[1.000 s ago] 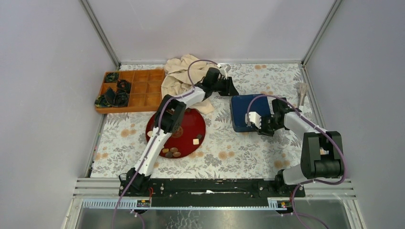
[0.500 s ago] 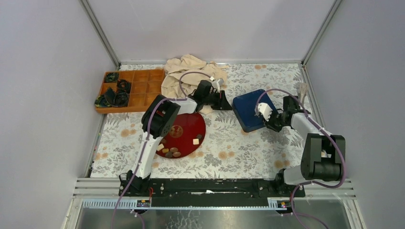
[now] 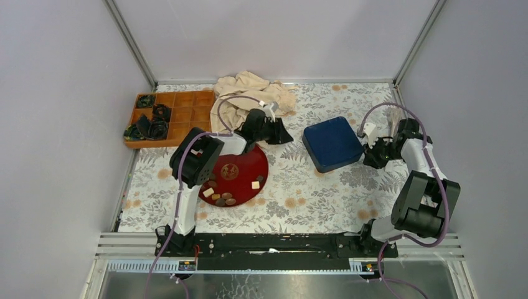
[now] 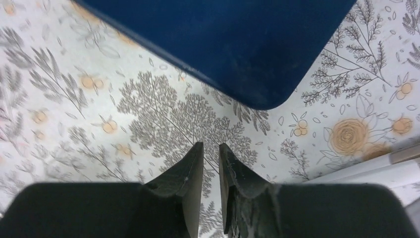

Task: Pack the chocolate
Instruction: Close the box lid on the packing box.

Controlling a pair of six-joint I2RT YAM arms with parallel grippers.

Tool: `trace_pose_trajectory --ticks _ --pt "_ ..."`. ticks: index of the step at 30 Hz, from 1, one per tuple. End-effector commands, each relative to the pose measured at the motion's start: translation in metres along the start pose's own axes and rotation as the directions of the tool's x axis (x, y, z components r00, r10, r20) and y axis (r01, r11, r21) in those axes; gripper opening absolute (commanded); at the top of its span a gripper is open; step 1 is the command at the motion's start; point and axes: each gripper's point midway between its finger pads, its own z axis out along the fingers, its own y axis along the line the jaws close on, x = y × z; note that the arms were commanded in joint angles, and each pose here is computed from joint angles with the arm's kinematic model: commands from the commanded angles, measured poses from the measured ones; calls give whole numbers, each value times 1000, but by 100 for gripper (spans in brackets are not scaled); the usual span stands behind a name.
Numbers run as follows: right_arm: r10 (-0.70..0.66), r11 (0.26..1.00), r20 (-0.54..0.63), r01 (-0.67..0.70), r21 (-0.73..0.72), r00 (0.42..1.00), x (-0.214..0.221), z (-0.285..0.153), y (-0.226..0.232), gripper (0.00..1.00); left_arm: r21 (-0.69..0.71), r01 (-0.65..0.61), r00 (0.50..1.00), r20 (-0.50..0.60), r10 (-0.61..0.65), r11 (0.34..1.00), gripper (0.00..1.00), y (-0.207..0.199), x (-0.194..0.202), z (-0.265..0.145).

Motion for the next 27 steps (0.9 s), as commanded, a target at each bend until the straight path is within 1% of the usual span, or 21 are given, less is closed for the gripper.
trace_pose_trajectory --ticks 1,3,4,8,10,11,14,16,18,23,27 --pt "356 934 53 -356 -17 933 -21 -4 -5 23 0 -59 984 167 58 998 44 -2 -71 12" --pt "505 860 77 -509 46 860 -20 -4 -26 23 -13 -59 985 164 61 998 45 3 -82 26" --pt "554 824 92 -561 86 828 -18 -3 -39 23 -24 -50 986 155 53 998 45 9 -81 36" --pt "637 734 165 -657 169 753 -24 0 -85 23 -23 -33 989 146 36 999 45 15 -92 61" --pt "685 691 186 -709 142 704 -33 7 -103 22 2 -27 992 126 26 1000 45 12 -90 73" --pt "706 676 174 -726 124 687 -37 13 -110 22 13 -22 993 117 21 1000 45 10 -87 78" --pt "752 647 113 -760 62 650 -48 40 -124 21 37 -6 996 94 2 999 45 5 -79 86" --pt "780 624 55 -782 12 623 -52 62 -124 21 39 7 997 82 -10 999 45 3 -74 86" --pt "785 619 10 -785 -28 619 -61 77 -122 21 40 36 998 50 -38 999 45 2 -68 87" --pt "780 614 -60 -781 -114 622 -76 99 -110 21 66 55 998 -42 -52 996 45 1 -48 91" --pt "751 621 -112 -754 -215 651 -90 108 -91 21 87 46 996 -78 -39 995 45 -7 -38 84"
